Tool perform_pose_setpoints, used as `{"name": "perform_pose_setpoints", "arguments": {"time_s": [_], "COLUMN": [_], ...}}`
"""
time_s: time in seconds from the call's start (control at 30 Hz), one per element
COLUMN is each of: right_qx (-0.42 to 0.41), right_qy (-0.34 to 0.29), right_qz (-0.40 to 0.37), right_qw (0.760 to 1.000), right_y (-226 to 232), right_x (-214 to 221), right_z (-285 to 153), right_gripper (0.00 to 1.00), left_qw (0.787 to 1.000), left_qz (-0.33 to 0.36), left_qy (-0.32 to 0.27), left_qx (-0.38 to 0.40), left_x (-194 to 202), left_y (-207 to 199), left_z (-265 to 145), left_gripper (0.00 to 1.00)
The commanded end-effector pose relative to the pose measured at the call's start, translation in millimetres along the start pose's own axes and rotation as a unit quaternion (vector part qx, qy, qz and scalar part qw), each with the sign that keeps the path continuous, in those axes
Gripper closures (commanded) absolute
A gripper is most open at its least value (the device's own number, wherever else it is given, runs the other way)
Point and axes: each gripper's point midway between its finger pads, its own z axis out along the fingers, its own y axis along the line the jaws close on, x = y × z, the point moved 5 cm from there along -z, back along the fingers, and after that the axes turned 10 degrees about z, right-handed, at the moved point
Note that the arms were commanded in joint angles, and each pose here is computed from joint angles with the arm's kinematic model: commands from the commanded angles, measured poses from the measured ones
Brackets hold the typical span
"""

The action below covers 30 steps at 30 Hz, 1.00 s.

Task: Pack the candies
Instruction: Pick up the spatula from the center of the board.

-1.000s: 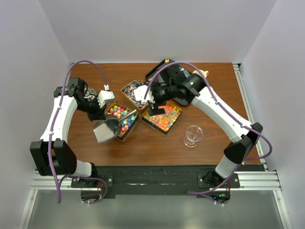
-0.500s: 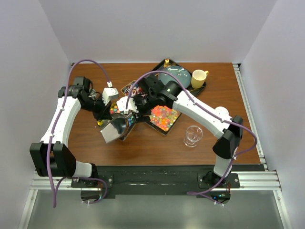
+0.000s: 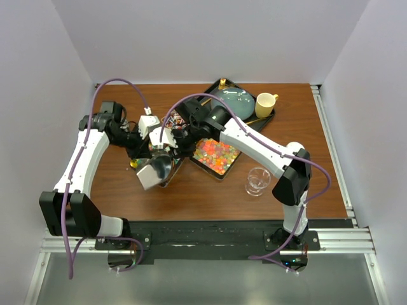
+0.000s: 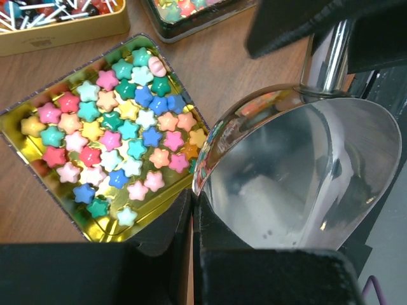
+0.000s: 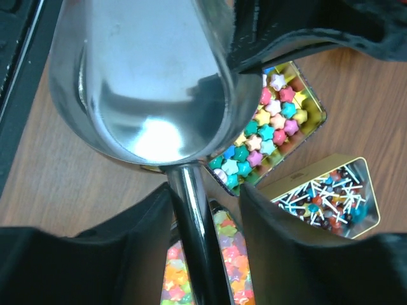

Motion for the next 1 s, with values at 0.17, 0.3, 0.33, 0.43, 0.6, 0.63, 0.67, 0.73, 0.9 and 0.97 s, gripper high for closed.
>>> {"name": "perform_pose_setpoints", "arguments": {"time_s": [0.17, 0.3, 0.33, 0.43, 0.6, 0.63, 0.67, 0.73, 0.9, 0.97], "right_qx": [-0.038, -0.036, -0.04, -0.026, 0.036, 0.047, 0.073, 0.112, 0.28, 0.334], "right_qy": [0.026, 0.016, 0.022, 0.023, 0.011, 0.014, 0.003, 0.0, -0.007, 0.004], "right_qz": [0.001, 0.021, 0.029, 0.062, 0.164, 0.183, 0.203, 0.244, 0.332, 0.372], "right_qw": [0.999, 0.999, 0.999, 0.997, 0.986, 0.982, 0.977, 0.963, 0.901, 0.866], "right_y": [11, 18, 22, 25, 5, 3, -1, -12, -30, -27], "right_x": [6, 4, 9, 17, 49, 57, 57, 75, 117, 143], "right_z": [-2, -10, -9, -23, -63, -68, -81, -102, -188, -211], "right_gripper": [0.85, 1.0, 1.0, 1.0, 1.0, 1.0, 1.0, 1.0, 1.0, 1.0], "left_qw": [0.998, 0.998, 0.997, 0.99, 0.968, 0.966, 0.962, 0.96, 0.965, 0.969], "left_qz": [0.03, 0.004, -0.002, -0.016, -0.007, -0.007, -0.002, -0.005, 0.007, -0.004], "left_qy": [-0.043, -0.044, -0.042, -0.051, -0.086, -0.09, -0.102, -0.128, -0.203, -0.208], "left_qx": [-0.035, -0.055, -0.065, -0.128, -0.234, -0.243, -0.253, -0.247, -0.164, -0.133], "left_x": [-33, -34, -34, -36, -47, -49, -53, -60, -80, -84], "left_y": [11, 18, 20, 31, 45, 46, 46, 41, 16, 11], "left_z": [-15, -13, -14, -19, -36, -38, -42, -43, -25, -7], "left_gripper": [1.0, 0.92, 0.79, 0.55, 0.42, 0.41, 0.41, 0.39, 0.25, 0.25]}}
